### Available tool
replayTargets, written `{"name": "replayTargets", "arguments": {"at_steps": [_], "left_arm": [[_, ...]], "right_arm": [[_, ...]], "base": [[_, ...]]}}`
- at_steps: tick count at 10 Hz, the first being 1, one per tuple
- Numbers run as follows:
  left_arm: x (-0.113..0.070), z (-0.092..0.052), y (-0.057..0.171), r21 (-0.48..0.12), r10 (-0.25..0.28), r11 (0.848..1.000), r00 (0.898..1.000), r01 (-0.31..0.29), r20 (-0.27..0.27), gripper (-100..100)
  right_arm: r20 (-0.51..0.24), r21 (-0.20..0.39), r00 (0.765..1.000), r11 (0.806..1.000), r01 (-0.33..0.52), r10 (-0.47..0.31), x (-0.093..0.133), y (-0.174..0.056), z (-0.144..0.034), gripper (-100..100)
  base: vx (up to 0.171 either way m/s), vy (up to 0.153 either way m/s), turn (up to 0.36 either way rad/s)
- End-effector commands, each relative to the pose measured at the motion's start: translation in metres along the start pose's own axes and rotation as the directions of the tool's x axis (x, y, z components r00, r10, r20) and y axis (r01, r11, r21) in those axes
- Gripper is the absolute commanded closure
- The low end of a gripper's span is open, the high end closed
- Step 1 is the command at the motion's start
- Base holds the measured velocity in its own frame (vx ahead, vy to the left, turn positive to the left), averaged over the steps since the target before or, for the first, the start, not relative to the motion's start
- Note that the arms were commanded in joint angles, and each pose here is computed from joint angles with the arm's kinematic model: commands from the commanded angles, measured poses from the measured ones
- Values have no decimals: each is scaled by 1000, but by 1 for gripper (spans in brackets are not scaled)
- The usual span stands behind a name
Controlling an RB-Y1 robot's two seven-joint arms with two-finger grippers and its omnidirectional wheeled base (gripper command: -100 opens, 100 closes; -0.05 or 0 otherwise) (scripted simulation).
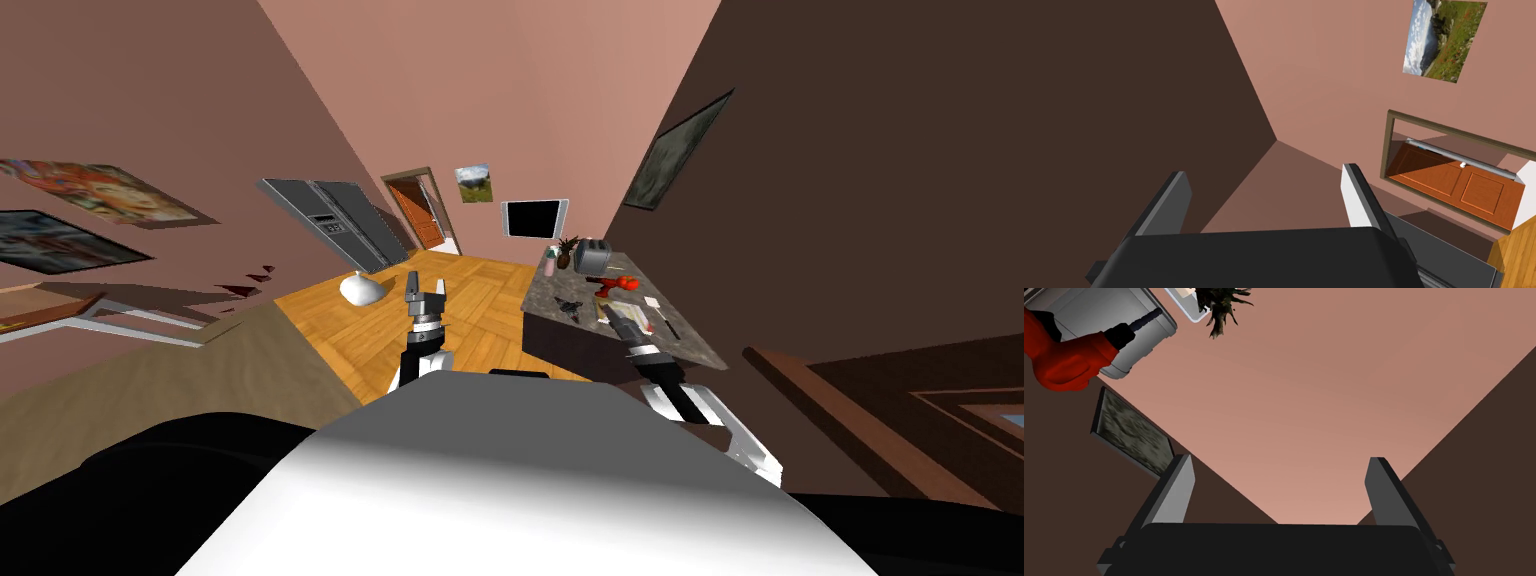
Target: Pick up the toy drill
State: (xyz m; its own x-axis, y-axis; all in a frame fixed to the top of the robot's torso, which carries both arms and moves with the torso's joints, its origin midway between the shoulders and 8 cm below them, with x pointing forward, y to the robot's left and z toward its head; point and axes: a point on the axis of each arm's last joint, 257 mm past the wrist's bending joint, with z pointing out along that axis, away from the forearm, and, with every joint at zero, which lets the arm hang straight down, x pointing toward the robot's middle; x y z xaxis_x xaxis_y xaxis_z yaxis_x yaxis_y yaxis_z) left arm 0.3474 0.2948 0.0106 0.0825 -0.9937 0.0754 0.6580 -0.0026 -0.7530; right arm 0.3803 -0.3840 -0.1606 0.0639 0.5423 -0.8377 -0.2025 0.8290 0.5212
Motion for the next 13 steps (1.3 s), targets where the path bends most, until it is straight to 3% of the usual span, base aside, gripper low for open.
{"name": "replayTargets", "arguments": {"at_steps": [1, 2, 3, 4, 6, 7, 9, 10, 12, 13], "left_arm": [[0, 0, 0, 0, 0, 1000, 1000, 0, 0, 0], [0, 0, 0, 0, 0, 1000, 1000, 0, 0, 0], [0, 0, 0, 0, 0, 1000, 1000, 0, 0, 0], [0, 0, 0, 0, 0, 1000, 1000, 0, 0, 0], [0, 0, 0, 0, 0, 1000, 1000, 0, 0, 0], [0, 0, 0, 0, 0, 1000, 1000, 0, 0, 0], [0, 0, 0, 0, 0, 1000, 1000, 0, 0, 0], [0, 0, 0, 0, 0, 1000, 1000, 0, 0, 0], [0, 0, 0, 0, 0, 1000, 1000, 0, 0, 0], [0, 0, 0, 0, 0, 1000, 1000, 0, 0, 0]], "right_arm": [[-65, 52, 991, 992, 119, -115, 3, -31, -12, -100], [-73, 46, 989, 991, 129, -126, 2, -31, -11, -100], [-123, 70, 971, 974, 215, -205, 2, -54, -18, -100], [-124, 70, 971, 974, 215, -206, 2, -54, -18, -100], [-219, 97, 909, 919, 381, -354, -2, -93, -30, -100], [-231, 103, 905, 916, 388, -357, -2, -100, -33, -100], [-327, 107, 810, 833, 543, -486, -12, -139, -48, -100], [-341, 114, 804, 827, 550, -488, -13, -146, -51, -100], [-436, 92, 676, 718, 690, -594, -31, -184, -67, -100], [-447, 103, 674, 715, 692, -588, -31, -191, -72, -100]], "base": [[-24, 176, 392], [-7, 115, 78], [-12, 104, 214], [-8, 78, 113], [11, 103, 281], [16, 107, 82], [19, 124, 241], [20, 94, 91], [46, 99, 215], [40, 56, 68]]}}
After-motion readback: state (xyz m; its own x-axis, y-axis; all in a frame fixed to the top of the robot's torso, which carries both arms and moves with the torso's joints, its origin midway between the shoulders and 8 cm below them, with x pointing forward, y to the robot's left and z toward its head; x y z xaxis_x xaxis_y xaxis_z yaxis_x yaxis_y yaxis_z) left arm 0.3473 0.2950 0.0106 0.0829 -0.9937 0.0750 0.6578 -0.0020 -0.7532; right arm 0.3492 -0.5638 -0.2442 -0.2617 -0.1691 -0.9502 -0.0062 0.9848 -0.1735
